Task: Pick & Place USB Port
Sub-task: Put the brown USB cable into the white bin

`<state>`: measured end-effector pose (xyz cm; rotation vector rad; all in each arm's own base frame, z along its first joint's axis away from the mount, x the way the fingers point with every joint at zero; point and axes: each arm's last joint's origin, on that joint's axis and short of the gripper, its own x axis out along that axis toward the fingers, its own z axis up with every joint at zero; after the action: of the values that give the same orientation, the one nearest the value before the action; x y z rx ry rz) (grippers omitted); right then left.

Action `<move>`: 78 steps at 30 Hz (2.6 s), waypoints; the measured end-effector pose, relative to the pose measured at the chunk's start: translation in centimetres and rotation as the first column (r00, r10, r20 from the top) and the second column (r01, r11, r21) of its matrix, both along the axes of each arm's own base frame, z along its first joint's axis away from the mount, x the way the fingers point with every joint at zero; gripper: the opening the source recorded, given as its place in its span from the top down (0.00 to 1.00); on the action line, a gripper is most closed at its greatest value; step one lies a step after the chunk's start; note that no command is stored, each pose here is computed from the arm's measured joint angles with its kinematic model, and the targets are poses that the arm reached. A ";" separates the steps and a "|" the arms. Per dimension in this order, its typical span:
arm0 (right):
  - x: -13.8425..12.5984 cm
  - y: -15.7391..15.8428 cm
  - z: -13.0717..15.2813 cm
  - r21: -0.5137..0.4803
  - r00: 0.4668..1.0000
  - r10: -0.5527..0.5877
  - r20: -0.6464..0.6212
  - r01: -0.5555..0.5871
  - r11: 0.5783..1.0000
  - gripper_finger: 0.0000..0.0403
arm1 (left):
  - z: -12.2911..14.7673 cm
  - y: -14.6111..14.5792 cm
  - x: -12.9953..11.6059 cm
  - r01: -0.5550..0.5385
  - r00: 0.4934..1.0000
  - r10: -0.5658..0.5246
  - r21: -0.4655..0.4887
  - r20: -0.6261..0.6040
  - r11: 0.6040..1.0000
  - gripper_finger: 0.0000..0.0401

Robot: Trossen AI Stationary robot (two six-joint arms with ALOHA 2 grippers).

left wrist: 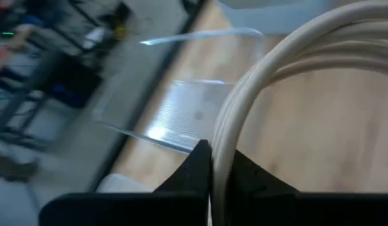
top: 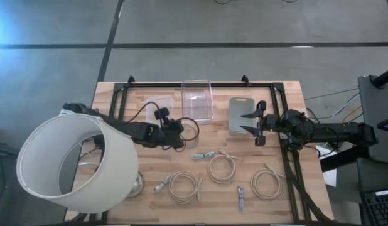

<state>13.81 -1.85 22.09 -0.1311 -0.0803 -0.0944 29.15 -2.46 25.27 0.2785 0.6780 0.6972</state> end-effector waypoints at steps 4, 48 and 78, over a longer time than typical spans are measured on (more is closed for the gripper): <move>0.1 0.0 -0.1 0.001 1.000 0.000 -0.007 0.000 1.000 0.50 | 0.7 0.4 -0.1 -0.122 0.990 0.118 0.056 0.076 0.991 0.94; 0.1 0.0 -0.4 0.012 0.999 -0.002 -0.033 0.003 1.000 0.50 | 0.3 11.7 -7.0 -0.654 0.755 0.597 -0.232 -0.273 0.720 0.93; 0.1 0.0 -0.4 -0.005 0.999 -0.004 -0.035 0.004 1.000 0.50 | -1.9 13.6 -5.7 -0.619 0.754 0.516 -0.174 -0.407 0.766 0.94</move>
<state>13.90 -1.87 21.73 -0.1377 -0.0453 -0.0955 23.45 11.10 23.34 -0.1159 1.2172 1.1392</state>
